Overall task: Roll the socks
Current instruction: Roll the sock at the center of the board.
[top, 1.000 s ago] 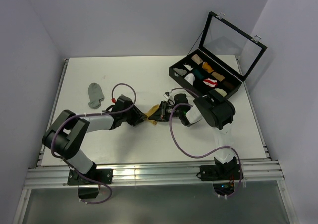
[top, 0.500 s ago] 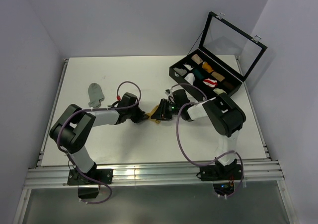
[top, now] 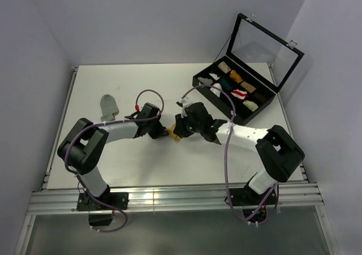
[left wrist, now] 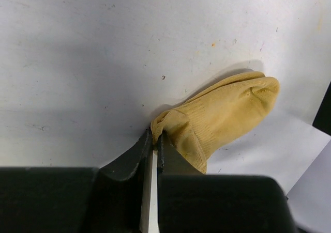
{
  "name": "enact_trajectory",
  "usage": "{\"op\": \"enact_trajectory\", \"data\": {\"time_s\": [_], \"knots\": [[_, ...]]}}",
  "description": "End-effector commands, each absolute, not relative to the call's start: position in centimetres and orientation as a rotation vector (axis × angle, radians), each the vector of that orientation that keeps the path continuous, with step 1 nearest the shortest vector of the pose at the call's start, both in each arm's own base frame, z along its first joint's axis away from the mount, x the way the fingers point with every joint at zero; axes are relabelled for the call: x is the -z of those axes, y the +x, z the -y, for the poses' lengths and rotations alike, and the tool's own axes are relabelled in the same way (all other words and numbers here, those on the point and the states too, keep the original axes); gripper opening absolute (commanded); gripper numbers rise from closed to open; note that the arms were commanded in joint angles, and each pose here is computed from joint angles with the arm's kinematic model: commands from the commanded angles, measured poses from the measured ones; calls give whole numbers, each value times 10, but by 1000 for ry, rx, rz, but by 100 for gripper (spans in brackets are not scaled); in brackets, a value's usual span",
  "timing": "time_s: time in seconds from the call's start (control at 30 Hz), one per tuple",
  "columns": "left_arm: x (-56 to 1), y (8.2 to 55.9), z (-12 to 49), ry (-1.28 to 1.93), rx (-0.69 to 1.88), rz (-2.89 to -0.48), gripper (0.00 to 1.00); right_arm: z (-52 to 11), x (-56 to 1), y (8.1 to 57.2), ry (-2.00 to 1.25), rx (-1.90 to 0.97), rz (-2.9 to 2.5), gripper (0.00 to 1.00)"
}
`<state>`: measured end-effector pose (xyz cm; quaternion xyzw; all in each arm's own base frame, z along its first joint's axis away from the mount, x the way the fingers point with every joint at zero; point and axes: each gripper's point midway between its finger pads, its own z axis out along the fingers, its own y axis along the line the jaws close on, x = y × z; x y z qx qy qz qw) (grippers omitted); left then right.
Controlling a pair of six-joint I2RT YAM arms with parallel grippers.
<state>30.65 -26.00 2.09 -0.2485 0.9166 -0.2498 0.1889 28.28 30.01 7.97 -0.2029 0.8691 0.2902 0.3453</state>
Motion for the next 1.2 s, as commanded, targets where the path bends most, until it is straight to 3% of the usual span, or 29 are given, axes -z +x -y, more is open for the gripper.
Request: {"op": "enact_trajectory", "data": {"time_s": [0.0, 0.27, 0.47, 0.67, 1.17], "knots": [[-14, 302, 255, -644, 614, -2612, 9, -314, -100, 290, -710, -654, -2106, 31], [-15, 302, 255, -635, 618, -2608, 9, -344, -84, 290, -846, -654, -2071, 31], [-18, 303, 256, -627, 624, -2602, 9, -332, -47, 292, -823, -573, -2152, 32], [-21, 304, 256, -620, 628, -2598, 9, -310, -29, 294, -780, -444, -2213, 41], [-45, 310, 264, -629, 691, -2561, 12, -309, 8, 269, -920, -350, -2302, 36]]}}
